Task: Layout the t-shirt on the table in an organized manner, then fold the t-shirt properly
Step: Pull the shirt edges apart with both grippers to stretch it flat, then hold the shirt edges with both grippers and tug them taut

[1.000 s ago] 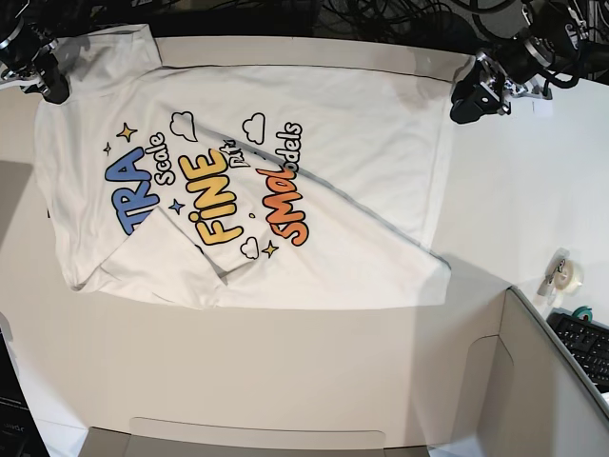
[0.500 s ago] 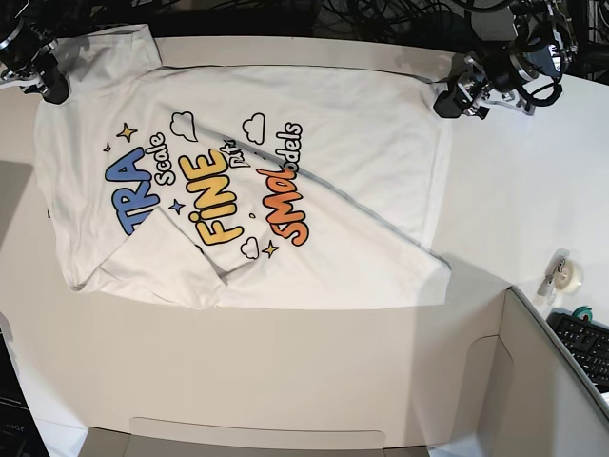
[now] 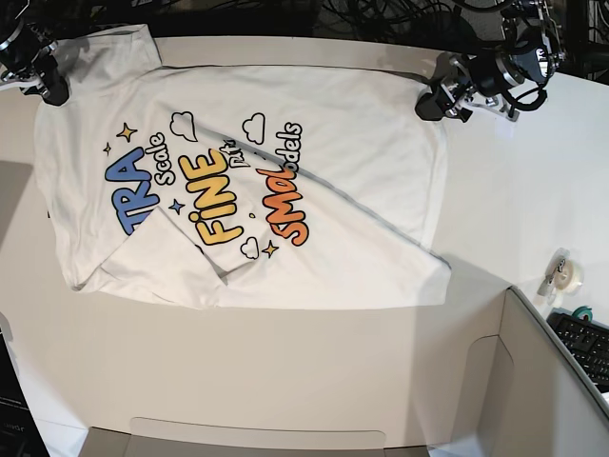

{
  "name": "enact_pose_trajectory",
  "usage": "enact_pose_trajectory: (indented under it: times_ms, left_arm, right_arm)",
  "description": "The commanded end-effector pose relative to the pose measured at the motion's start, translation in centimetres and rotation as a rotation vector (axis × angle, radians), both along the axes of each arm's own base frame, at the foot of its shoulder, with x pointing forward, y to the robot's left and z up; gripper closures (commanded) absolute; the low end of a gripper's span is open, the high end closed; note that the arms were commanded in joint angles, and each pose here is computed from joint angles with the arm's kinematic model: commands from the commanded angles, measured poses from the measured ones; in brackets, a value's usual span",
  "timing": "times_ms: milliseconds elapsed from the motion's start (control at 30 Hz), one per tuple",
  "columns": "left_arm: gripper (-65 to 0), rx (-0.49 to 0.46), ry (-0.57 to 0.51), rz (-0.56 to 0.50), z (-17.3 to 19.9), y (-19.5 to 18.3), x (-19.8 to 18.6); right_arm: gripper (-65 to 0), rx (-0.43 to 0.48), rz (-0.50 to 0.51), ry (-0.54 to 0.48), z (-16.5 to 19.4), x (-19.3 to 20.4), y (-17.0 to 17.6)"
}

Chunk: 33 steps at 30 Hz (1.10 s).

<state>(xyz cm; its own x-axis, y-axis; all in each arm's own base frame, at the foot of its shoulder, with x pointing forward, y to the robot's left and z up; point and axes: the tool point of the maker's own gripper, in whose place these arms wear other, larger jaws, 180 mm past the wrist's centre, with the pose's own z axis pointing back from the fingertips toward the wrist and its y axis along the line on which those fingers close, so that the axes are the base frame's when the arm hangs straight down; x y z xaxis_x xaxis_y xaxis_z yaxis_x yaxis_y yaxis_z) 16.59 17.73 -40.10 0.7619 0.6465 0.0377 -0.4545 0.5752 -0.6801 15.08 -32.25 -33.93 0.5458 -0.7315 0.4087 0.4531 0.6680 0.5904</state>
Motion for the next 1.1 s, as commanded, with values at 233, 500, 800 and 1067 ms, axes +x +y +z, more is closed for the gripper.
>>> enact_pose_trajectory:
  times_ms: [233,500,800,1067]
  left_arm:
    - [-28.6,0.158,-0.008,0.031,0.2,5.2,0.5]
    - [-28.1,0.152,0.053,0.061,-1.2,5.8,-1.7]
    - [-26.6,0.211,-0.038,0.114,1.6,7.9,-0.6]
    - [-26.7,0.148,-0.049,0.149,2.3,7.8,-1.1]
  right_arm:
    - [0.0,-0.02,0.012,-0.028,1.0,0.5,-0.4]
    - [0.0,-0.016,0.012,-0.027,1.0,0.5,-0.3]
    - [0.0,-0.016,0.009,-0.026,0.9,0.4,-0.3]
    - [0.0,-0.012,0.007,-0.033,0.9,0.6,-0.2]
